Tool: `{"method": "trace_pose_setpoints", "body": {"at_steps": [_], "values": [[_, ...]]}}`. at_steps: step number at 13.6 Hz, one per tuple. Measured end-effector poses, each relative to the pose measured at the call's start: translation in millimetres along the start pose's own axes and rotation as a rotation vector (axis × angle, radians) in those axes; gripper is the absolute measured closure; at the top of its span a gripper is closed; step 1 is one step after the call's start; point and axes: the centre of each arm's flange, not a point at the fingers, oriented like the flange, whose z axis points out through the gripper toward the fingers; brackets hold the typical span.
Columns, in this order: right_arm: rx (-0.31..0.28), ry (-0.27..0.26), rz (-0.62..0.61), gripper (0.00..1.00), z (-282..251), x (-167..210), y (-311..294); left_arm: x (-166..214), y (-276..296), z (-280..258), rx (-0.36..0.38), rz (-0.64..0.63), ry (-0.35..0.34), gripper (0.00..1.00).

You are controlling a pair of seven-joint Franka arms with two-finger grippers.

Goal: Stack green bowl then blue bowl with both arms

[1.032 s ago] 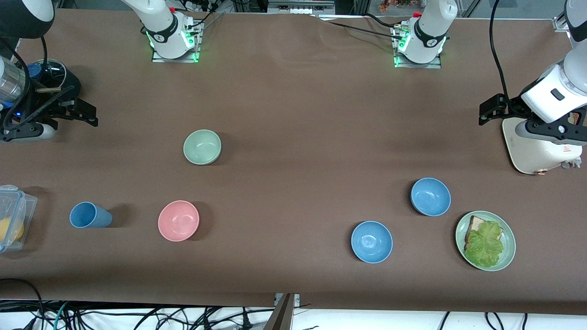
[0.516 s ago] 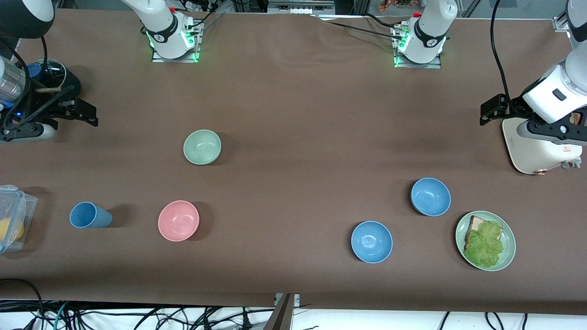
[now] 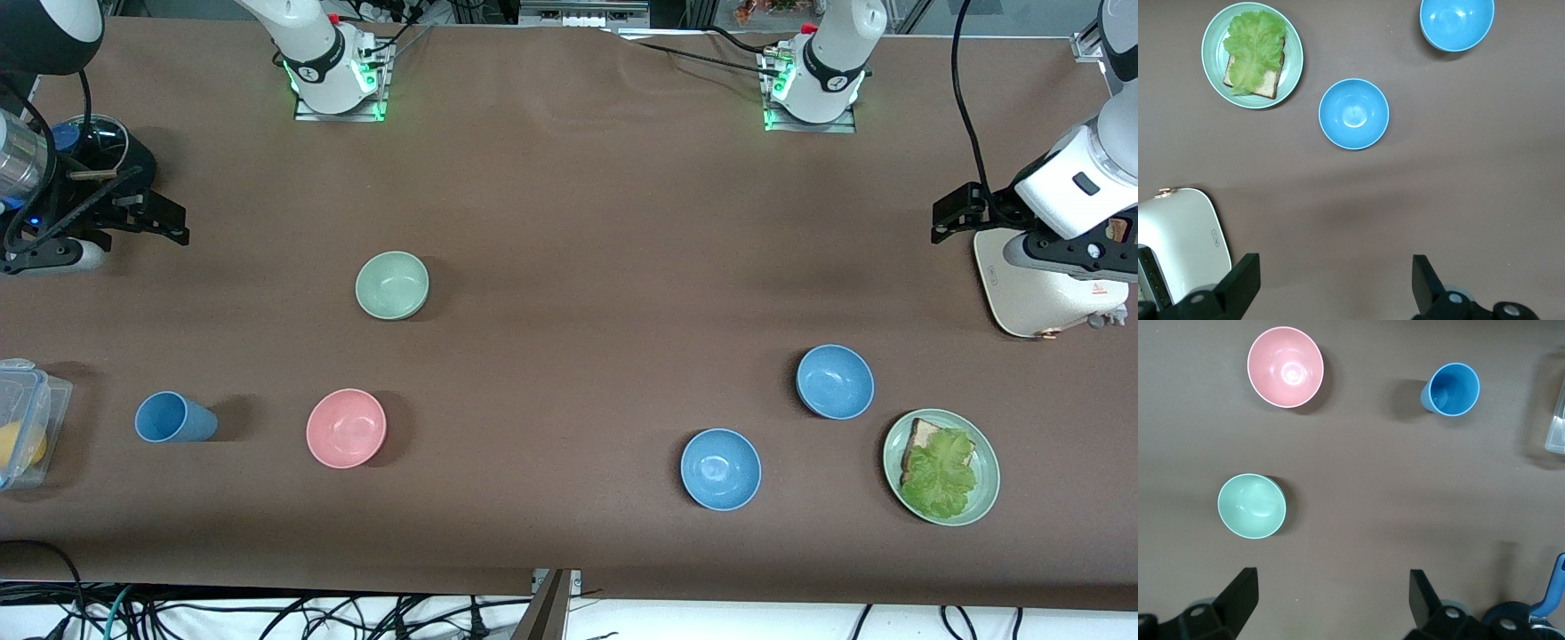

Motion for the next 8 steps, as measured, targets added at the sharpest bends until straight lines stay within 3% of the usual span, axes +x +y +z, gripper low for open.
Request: {"method": "trace_pose_setpoints", "body": {"at_steps": [8], "values": [[0.003, 0.005, 0.000, 0.00, -0.7, 0.4, -0.3, -0.7, -7.8, -0.6, -0.001, -0.015, 0.001, 0.00]]}}
